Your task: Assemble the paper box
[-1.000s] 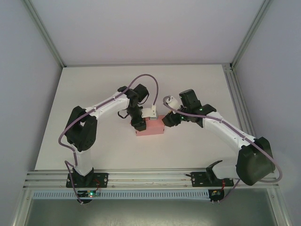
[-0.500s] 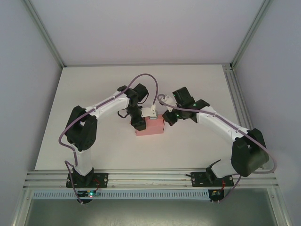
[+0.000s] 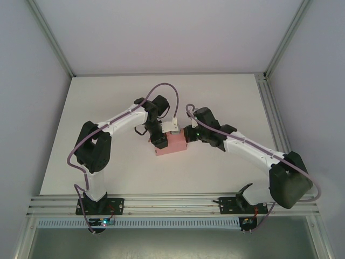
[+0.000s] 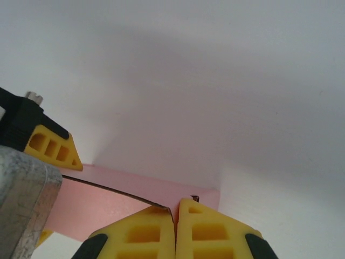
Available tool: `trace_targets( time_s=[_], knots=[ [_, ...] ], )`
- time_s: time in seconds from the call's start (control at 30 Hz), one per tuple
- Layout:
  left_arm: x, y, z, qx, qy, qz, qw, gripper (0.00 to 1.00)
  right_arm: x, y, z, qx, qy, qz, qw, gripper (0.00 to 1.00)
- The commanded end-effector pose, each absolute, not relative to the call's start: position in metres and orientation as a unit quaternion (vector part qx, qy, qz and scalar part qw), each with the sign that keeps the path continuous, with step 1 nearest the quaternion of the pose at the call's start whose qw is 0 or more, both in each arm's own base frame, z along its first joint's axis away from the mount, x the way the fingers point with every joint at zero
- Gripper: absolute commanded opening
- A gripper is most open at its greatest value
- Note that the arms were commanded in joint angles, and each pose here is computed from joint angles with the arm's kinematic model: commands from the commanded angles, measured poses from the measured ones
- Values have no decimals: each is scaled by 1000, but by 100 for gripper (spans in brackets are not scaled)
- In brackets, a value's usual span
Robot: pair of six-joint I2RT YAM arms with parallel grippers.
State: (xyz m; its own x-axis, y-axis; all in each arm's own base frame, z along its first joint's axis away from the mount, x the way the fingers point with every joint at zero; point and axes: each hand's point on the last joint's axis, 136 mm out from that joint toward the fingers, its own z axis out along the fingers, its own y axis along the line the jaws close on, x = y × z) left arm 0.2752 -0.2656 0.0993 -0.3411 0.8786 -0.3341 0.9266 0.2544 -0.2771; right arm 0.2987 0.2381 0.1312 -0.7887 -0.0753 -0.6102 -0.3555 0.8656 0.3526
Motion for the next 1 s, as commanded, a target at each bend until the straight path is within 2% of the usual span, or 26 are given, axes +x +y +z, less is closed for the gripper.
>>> trace_targets(
  time_s=[0.0, 0.2, 0.33, 0.57, 0.63, 0.7, 0.77, 0.8, 0.97],
  knots=[
    [300, -281, 97, 563, 793, -212, 97, 36, 289, 251, 118, -115, 908, 262, 305, 0],
    [305, -284, 103, 550, 800, -212, 107, 38, 281, 234, 93, -143, 906, 213, 338, 0],
    [310, -288, 111, 541, 804, -215, 120, 43, 277, 230, 94, -163, 898, 183, 365, 0],
    [316, -292, 123, 524, 813, -218, 134, 46, 275, 222, 89, -168, 891, 144, 398, 0],
    [318, -292, 126, 518, 816, -216, 140, 51, 276, 224, 92, -168, 890, 147, 398, 0],
    [320, -291, 130, 512, 819, -212, 147, 62, 278, 224, 98, -158, 891, 142, 400, 0],
    [322, -291, 136, 506, 823, -209, 153, 63, 280, 223, 105, -146, 894, 128, 404, 0],
    [322, -290, 137, 503, 825, -207, 154, 69, 281, 222, 109, -138, 896, 120, 404, 0],
    [320, -286, 148, 486, 833, -204, 167, 80, 282, 224, 113, -115, 903, 111, 400, 0]
  ],
)
